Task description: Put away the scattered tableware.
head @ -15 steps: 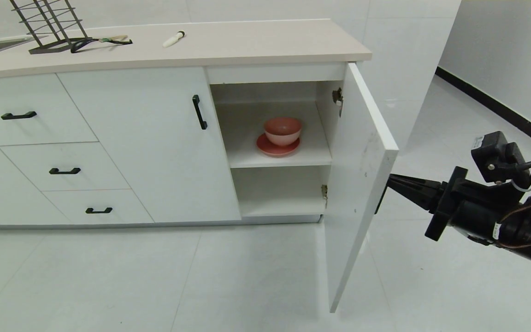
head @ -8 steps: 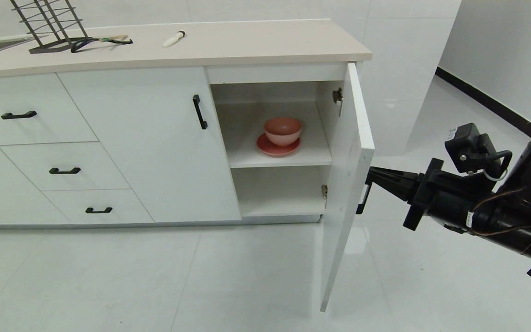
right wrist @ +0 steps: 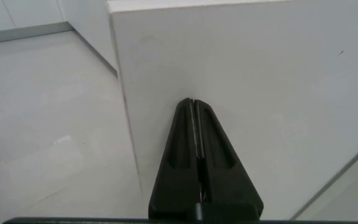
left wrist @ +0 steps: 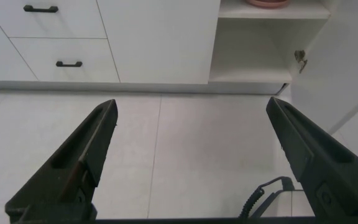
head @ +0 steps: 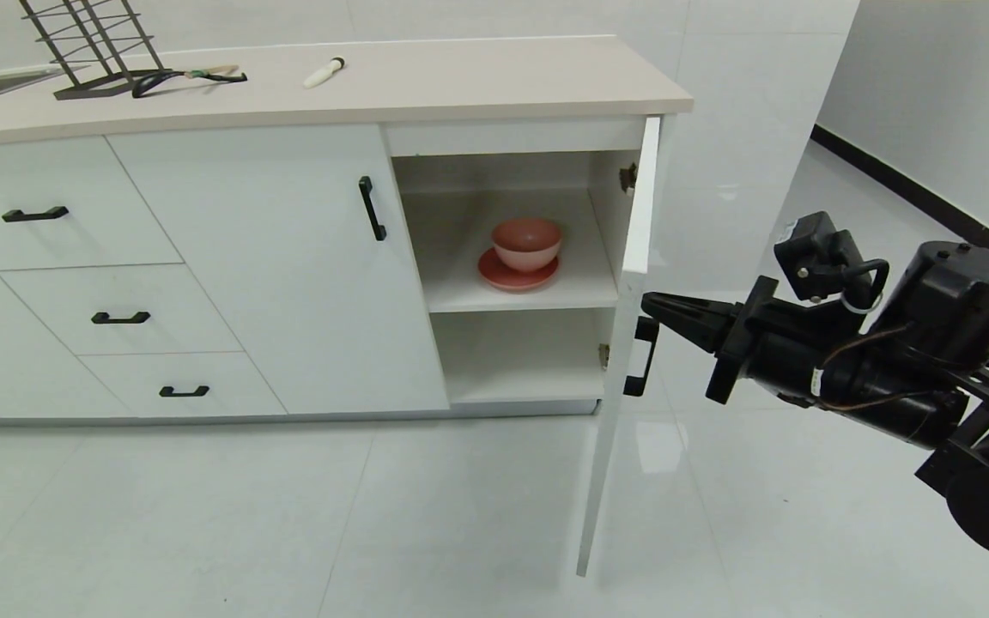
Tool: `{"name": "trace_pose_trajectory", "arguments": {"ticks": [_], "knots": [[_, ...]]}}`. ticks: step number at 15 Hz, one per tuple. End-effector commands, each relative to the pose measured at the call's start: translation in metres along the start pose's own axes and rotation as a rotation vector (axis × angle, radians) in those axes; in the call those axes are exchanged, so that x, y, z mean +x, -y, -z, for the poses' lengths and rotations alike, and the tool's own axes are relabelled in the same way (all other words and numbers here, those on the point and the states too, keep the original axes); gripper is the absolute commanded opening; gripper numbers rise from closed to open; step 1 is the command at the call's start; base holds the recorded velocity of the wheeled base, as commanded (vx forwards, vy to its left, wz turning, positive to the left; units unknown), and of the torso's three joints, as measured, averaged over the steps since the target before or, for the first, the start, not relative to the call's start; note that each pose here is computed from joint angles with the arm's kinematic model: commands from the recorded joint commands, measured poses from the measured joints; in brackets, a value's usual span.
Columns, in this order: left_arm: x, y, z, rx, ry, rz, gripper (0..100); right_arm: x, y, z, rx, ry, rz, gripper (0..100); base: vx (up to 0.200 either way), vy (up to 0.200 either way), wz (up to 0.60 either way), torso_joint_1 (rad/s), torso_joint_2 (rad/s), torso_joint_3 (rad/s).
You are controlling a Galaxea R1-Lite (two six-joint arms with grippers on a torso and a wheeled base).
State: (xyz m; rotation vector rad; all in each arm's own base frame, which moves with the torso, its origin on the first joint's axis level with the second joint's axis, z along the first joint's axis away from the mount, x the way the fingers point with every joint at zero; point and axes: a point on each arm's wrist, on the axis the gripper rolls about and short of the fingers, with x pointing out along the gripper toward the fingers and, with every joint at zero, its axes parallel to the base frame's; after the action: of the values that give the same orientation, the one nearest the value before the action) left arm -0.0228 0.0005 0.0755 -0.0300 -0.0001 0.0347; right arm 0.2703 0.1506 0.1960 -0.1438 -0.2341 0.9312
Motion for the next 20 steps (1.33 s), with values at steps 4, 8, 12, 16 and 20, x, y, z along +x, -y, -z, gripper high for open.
{"name": "trace_pose_trajectory", "arguments": {"ticks": [4,8,12,16,20], "knots": [[0.000,0.000,0.000,-0.002,0.000,0.001,100,0.028,-0.003,0.009,0.004,0.014,-0.041,0,0.000,0.000,0.00,0.000,0.00,0.000],[0.000,0.000,0.000,-0.002,0.000,-0.001,100,0.052,-0.005,0.004,-0.013,0.071,-0.067,0,0.000,0.000,0.00,0.000,0.00,0.000],[0.000,0.000,0.000,-0.004,0.000,-0.001,100,0.063,-0.002,0.012,-0.013,0.071,-0.067,0,0.000,0.000,0.00,0.000,0.00,0.000],[0.000,0.000,0.000,-0.004,0.000,-0.001,100,0.077,0.000,0.014,-0.024,0.099,-0.070,0,0.000,0.000,0.00,0.000,0.00,0.000],[0.000,0.000,0.000,-0.004,0.000,-0.001,100,0.091,-0.005,0.013,-0.030,0.129,-0.090,0,0.000,0.000,0.00,0.000,0.00,0.000]]}}
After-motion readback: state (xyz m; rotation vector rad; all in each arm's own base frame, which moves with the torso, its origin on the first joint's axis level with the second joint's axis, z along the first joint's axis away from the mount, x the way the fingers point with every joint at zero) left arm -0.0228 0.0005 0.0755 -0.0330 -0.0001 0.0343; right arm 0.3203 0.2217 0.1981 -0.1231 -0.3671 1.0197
